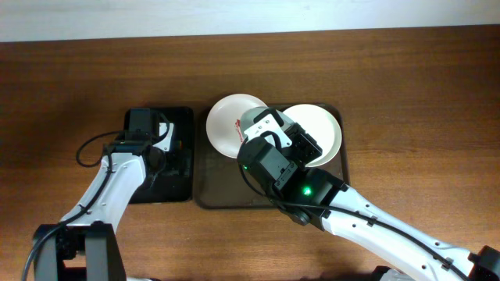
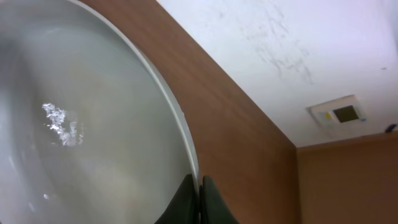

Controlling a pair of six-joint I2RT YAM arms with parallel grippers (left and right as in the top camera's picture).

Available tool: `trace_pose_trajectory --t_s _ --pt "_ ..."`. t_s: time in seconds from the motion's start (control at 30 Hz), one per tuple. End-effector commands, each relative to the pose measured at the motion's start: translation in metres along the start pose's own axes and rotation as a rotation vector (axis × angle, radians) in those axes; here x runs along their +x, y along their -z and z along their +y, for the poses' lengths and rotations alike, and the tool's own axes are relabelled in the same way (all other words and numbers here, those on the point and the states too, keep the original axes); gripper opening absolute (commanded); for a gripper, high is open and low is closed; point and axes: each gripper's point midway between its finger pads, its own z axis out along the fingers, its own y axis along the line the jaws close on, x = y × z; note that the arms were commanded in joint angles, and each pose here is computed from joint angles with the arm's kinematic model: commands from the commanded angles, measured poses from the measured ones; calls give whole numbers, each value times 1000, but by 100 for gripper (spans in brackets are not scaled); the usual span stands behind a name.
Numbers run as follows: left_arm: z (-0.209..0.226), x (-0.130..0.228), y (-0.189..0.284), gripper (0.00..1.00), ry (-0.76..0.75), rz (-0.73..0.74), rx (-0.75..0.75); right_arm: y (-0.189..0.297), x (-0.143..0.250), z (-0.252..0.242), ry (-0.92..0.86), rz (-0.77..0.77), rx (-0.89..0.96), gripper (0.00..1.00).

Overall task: Clean dirty plates on tray and stack at the side
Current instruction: 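Lift the cleaned plate with the right gripper and place it right of the tray, then grip the pink plate's rim with the right gripper and pull it forward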

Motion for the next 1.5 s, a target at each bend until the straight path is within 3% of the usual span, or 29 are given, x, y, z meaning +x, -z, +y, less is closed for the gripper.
trace_pose_trajectory --t_s 0.0,0.03,0.13,0.23,0.37,0.43,0.53,0.6,0.73,0.77,0.83,0.87,0.97,1.07,1.2,1.23,1.37,1.47 --pt "-1 -9 7 100 10 -32 9 5 -6 -13 -16 -12 53 4" --pt "-1 -9 7 99 10 -34 10 4 -6 -13 -71 -13 51 4" --pt "-1 -10 7 99 10 -34 9 -10 2 20 -352 45 -213 4" --pt "-1 -9 7 99 10 -34 9 -48 27 4 -608 173 -340 4" --pt "-1 -9 7 99 10 -34 9 -104 97 -73 -1058 319 -475 4" --pt "-1 -9 7 99 10 -34 9 -117 157 -119 -1230 399 -371 4" --pt "-1 -9 7 99 10 -34 9 -122 251 -150 -1395 584 -214 4" --pt "-1 -9 7 99 10 -33 9 -133 293 -142 -1454 693 -188 4" --pt "-1 -9 7 99 10 -33 9 -156 321 -119 -1413 770 -229 4" --pt "-1 -9 7 99 10 -33 9 -157 321 -119 -1413 770 -229 8" --pt "-1 -9 7 99 9 -33 9 -160 308 -120 -1434 723 -287 41" --pt "-1 -9 7 99 9 -33 9 -162 286 -117 -1420 650 -399 45" --pt "-1 -9 7 100 9 -33 9 -154 221 -94 -1236 578 -621 48" --pt "-1 -9 7 99 9 -33 9 -129 120 -59 -869 453 -817 50" --pt "-1 -9 7 99 9 -33 9 -100 31 15 -578 291 -922 55" --pt "-1 -9 7 99 9 -33 9 -99 14 21 -509 244 -870 67" --pt "-1 -9 7 99 9 -33 9 -95 -21 12 -451 241 -889 75" --pt "-1 -9 7 99 9 -33 9 -128 -27 37 -402 273 -924 76"
